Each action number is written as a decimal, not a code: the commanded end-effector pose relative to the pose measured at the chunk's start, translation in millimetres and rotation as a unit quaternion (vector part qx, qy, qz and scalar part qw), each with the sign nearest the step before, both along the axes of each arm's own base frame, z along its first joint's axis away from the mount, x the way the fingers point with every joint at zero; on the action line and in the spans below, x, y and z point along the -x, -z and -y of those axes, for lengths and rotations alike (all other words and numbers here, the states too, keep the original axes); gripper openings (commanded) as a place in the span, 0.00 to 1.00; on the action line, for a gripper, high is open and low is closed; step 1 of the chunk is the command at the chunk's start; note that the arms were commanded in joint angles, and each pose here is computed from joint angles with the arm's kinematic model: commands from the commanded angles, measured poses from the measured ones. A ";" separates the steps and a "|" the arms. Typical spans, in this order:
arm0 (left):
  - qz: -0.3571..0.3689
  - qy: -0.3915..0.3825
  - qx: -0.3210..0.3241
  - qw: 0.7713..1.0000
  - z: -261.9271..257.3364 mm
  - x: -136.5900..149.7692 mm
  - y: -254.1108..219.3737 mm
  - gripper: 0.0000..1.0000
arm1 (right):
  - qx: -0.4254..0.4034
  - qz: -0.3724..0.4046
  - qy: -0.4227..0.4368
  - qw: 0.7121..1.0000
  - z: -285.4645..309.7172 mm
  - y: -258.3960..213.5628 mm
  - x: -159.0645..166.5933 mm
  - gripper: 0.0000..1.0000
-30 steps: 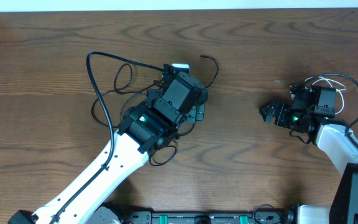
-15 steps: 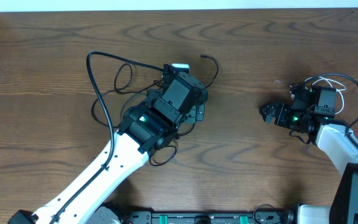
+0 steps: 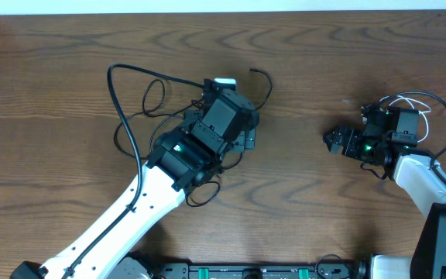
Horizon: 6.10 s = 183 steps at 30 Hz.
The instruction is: Untangle cables
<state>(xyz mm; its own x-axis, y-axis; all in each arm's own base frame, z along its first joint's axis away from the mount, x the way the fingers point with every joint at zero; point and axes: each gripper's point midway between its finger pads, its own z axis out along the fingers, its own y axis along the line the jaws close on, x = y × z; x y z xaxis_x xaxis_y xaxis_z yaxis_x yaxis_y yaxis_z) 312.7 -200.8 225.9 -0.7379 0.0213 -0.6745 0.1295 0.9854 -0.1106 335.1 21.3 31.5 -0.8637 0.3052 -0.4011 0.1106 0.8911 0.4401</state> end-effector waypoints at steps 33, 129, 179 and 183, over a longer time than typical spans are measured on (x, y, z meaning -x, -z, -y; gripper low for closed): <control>-0.207 -0.218 -0.036 0.953 -182.8 -9.7 69.2 0.43 | 0.002 0.002 -0.011 1.000 -2.6 0.5 0.2 0.99; -0.381 0.129 0.117 0.908 66.2 53.0 149.8 0.29 | 0.002 0.002 -0.011 1.000 -2.6 0.5 0.2 0.99; -0.144 -0.339 0.097 0.925 -38.8 -80.2 102.2 0.92 | 0.002 0.002 -0.011 1.000 -2.6 0.5 0.2 0.99; -0.142 -0.362 0.113 0.914 -39.1 -80.6 110.2 0.92 | 0.002 0.002 -0.011 1.000 -2.6 0.5 0.2 0.99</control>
